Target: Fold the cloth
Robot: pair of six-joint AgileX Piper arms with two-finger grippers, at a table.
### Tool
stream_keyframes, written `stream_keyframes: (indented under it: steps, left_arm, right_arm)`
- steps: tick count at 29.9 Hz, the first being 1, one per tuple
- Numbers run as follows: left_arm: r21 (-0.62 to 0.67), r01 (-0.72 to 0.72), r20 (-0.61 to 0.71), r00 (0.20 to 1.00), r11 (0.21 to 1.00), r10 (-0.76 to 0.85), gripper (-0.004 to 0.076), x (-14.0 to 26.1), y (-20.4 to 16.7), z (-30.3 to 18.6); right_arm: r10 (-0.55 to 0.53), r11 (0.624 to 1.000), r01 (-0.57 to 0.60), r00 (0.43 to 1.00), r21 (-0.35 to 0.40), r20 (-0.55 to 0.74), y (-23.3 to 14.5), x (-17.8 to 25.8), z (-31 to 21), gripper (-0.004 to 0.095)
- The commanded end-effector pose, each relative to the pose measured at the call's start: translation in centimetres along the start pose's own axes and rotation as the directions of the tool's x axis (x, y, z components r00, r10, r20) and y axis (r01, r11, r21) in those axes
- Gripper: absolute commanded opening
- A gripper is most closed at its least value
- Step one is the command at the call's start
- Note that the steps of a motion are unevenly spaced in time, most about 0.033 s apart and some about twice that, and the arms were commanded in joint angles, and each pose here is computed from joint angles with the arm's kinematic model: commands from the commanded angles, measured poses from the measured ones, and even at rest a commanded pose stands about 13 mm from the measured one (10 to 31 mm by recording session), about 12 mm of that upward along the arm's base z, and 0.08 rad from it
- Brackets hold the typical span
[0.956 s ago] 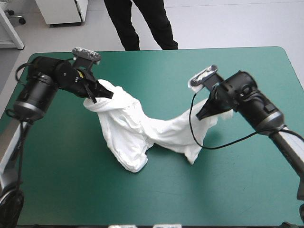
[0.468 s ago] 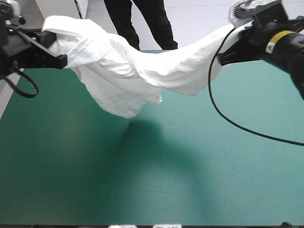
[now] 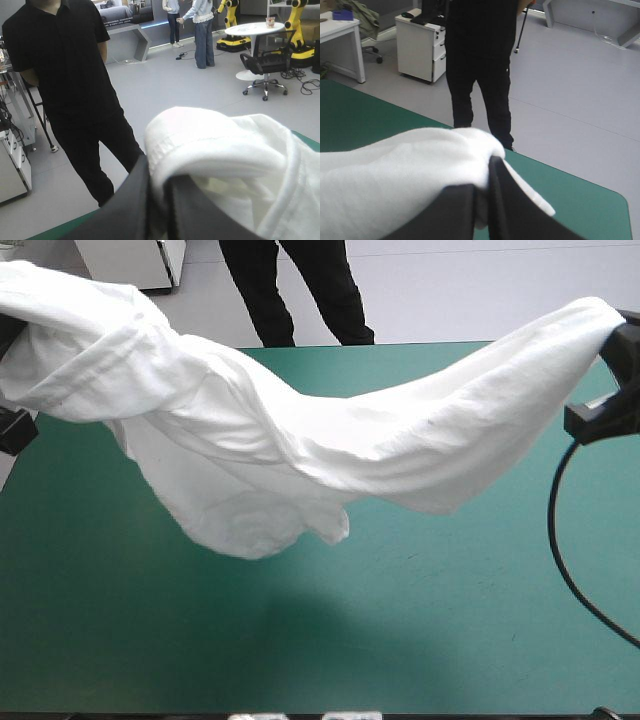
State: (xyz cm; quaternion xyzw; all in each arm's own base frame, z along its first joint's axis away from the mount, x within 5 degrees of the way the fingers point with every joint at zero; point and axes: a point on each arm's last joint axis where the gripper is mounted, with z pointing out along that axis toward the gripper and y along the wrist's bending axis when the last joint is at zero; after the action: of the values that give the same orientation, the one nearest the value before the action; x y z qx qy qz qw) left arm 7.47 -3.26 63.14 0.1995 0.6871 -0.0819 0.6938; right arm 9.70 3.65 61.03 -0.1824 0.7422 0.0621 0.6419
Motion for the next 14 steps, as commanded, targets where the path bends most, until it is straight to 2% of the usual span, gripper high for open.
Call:
stream_keyframes:
  steps: [1,8,14]
  left_arm:
    - [-0.009,0.001,0.02,1.0,1.0,-0.001,-0.0009,0.0,0.0,0.0]
    - [0.039,0.074,-0.278,0.959,0.997,-0.06,-0.0009,5.1,-0.4,4.8]
    - [0.031,0.095,-0.481,0.874,0.995,-0.068,-0.0009,10.6,-0.5,10.2]
  right_arm:
    - [0.024,0.999,-0.024,1.0,-0.035,0.017,0.2,0.7,-1.4,-0.0017]
    - [0.036,0.992,-0.06,0.979,-0.115,-0.201,1.9,5.0,2.0,-0.0017]
    - [0.0,0.99,-0.063,0.893,-0.125,-0.451,3.4,10.5,7.9,-0.0017]
